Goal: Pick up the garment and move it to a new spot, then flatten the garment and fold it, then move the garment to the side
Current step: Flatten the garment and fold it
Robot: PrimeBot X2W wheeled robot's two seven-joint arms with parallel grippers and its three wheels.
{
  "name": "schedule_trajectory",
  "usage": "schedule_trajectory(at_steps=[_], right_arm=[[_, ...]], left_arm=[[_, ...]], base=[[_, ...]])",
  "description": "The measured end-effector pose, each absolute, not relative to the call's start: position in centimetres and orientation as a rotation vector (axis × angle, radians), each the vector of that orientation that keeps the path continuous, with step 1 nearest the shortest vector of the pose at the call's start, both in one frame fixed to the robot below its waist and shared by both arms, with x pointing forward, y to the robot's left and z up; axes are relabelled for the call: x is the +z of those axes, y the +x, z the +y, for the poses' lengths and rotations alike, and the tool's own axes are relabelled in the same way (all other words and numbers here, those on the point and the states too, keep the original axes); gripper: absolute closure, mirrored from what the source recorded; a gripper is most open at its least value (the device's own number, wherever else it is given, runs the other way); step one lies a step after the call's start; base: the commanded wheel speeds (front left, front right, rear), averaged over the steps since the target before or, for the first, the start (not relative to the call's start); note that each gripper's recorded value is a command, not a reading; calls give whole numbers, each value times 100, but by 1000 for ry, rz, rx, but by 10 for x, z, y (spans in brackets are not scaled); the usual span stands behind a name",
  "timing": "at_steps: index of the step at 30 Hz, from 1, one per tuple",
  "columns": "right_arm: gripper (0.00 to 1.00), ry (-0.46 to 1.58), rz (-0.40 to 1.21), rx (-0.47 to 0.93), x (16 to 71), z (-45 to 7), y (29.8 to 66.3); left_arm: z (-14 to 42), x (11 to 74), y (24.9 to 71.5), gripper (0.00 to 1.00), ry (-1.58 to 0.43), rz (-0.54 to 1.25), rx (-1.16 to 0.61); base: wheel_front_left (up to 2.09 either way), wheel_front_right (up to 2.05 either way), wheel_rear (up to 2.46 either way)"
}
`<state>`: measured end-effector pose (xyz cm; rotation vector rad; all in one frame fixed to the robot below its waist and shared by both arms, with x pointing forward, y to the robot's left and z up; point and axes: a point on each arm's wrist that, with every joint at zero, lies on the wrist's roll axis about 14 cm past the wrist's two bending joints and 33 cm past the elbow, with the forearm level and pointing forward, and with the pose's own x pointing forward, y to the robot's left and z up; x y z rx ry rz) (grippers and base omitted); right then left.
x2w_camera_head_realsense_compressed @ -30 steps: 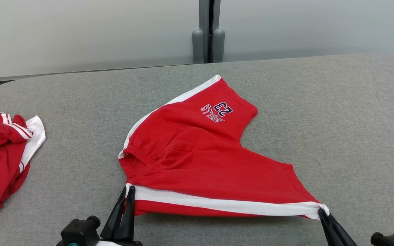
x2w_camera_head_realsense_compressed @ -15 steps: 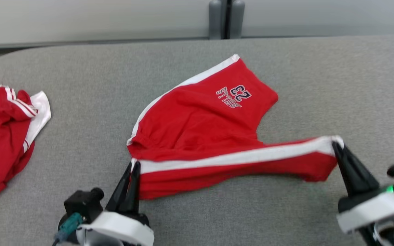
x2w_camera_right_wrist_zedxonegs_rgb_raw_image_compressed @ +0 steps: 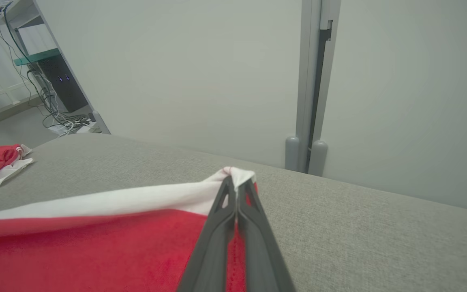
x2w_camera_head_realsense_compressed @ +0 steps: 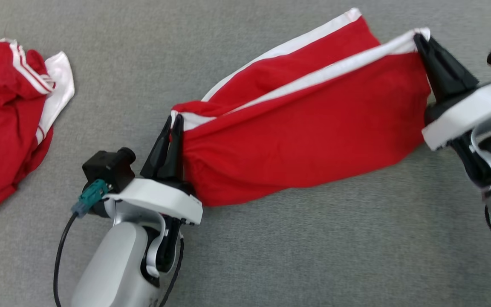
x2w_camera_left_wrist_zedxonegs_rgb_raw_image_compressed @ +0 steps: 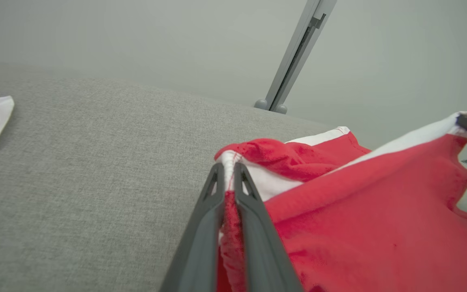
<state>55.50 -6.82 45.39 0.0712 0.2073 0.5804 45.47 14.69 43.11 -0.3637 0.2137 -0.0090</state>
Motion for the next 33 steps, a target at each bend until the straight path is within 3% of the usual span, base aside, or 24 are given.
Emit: schedule_trajectory(at_steps=[13,14,15,16,17,18,24,33], right_arm=[[100,91,284,654,407,-18,612],[100,92,290,657,404,-15,613],[86,94,290,661,403,-13,613],[62,94,294,663,402,-12,614],[48,93,298,666,401,-10,614],[0,93,289,666,402,-10,614],[0,93,226,674,413,-10,611],[0,110,120,591,442,-44,605]], left_arm=[[167,400,478,100,-392,256,53],[167,399,479,93,-399,260,54],[166,397,480,65,-401,268,51],[165,395,480,29,-419,273,54],[164,394,480,0,-437,276,56],[162,392,479,0,-446,282,54],[163,395,480,0,-452,264,81],[184,450,491,0,-367,59,125]], base=[[0,0,0],[0,0,0],[0,0,0],[0,0,0],[0,0,0],[0,0,0],[0,0,0],[0,0,0]])
